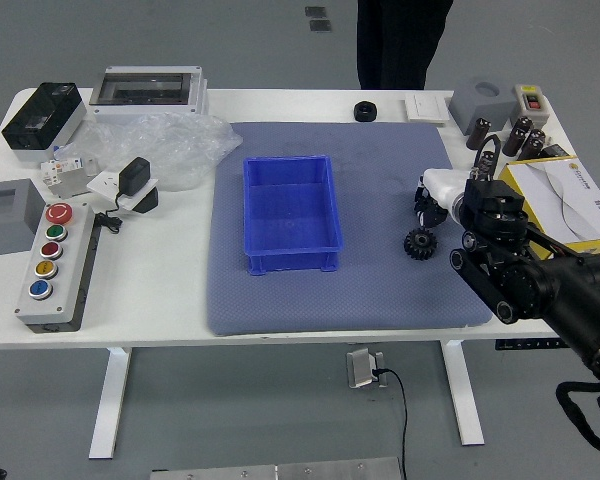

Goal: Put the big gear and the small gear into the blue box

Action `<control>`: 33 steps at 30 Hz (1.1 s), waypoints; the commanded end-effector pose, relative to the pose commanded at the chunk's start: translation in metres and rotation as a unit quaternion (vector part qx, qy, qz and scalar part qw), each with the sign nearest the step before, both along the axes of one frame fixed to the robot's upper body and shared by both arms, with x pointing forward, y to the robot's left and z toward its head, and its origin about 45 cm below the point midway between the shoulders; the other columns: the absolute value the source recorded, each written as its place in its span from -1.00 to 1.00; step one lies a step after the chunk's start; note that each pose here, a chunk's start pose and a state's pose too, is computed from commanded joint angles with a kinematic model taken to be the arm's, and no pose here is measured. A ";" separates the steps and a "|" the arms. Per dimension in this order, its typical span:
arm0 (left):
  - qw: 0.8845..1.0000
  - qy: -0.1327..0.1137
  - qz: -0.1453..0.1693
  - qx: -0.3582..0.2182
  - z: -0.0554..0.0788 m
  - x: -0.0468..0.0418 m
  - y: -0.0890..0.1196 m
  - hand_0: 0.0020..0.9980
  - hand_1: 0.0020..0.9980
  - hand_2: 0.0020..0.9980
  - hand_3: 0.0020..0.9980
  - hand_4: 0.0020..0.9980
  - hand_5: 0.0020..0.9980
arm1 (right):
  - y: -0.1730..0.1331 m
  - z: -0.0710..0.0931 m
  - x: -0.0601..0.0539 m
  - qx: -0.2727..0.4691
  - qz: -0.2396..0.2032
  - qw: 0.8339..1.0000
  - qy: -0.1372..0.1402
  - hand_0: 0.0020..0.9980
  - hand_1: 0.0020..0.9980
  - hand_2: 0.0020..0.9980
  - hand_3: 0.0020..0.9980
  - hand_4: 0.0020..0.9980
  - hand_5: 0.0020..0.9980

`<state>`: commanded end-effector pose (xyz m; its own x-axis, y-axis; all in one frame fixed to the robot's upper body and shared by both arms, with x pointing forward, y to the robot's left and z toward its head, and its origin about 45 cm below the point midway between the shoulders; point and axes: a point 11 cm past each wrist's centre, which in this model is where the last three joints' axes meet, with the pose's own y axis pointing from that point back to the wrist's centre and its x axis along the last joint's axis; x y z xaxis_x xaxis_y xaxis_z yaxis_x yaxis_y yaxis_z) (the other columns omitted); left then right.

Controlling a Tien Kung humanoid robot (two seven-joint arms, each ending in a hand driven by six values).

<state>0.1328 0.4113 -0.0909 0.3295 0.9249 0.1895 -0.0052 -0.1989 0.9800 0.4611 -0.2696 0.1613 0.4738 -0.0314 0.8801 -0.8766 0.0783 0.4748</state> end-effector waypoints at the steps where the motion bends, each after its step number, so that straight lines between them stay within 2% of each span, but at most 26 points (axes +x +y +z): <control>1: 1.000 0.000 0.000 0.000 0.000 0.0000 0.000 0.79 0.77 0.75 0.79 0.70 0.40 | 0.000 0.000 0.000 0.000 0.000 1.000 -0.001 0.08 -0.15 -0.03 0.04 -0.07 -0.93; 6: 1.000 0.000 0.000 0.000 0.000 -0.0002 0.000 0.79 0.77 0.75 0.79 0.70 0.40 | -0.001 0.007 0.003 0.005 -0.003 1.000 -0.013 0.06 -0.17 -0.06 0.00 -0.07 -0.93; 10: 1.000 0.000 0.001 0.001 0.000 -0.0002 0.001 0.79 0.77 0.75 0.79 0.70 0.40 | -0.002 0.021 0.008 0.011 -0.003 0.999 -0.032 0.08 -0.17 -0.07 -0.01 -0.08 -0.95; 16: 1.000 -0.001 0.003 0.002 0.001 -0.0005 0.003 0.79 0.77 0.75 0.79 0.70 0.40 | 0.006 0.054 0.014 0.023 0.010 0.997 -0.075 0.11 -0.17 -0.07 -0.02 -0.13 -0.98; 20: 1.000 -0.001 0.004 0.002 0.001 -0.0007 0.003 0.79 0.77 0.75 0.79 0.70 0.40 | 0.022 0.075 0.014 0.034 0.031 0.994 -0.102 0.11 -0.17 -0.07 -0.02 -0.13 -0.98; 25: 1.000 -0.001 0.003 0.002 0.001 -0.0005 0.003 0.79 0.77 0.75 0.79 0.69 0.40 | 0.062 0.096 0.007 0.056 0.081 0.987 -0.128 0.11 -0.17 -0.08 -0.02 -0.15 -1.00; 28: 1.000 0.000 0.002 0.003 0.001 -0.0007 0.003 0.79 0.77 0.75 0.79 0.69 0.39 | 0.095 0.104 -0.001 0.075 0.119 0.981 -0.137 0.11 -0.17 -0.08 -0.03 -0.15 -1.00; 33: 1.000 0.002 0.000 0.003 0.001 -0.0015 0.004 0.79 0.77 0.76 0.79 0.69 0.40 | 0.141 0.102 -0.017 0.102 0.167 0.972 -0.133 0.10 -0.16 -0.08 -0.03 -0.15 -1.00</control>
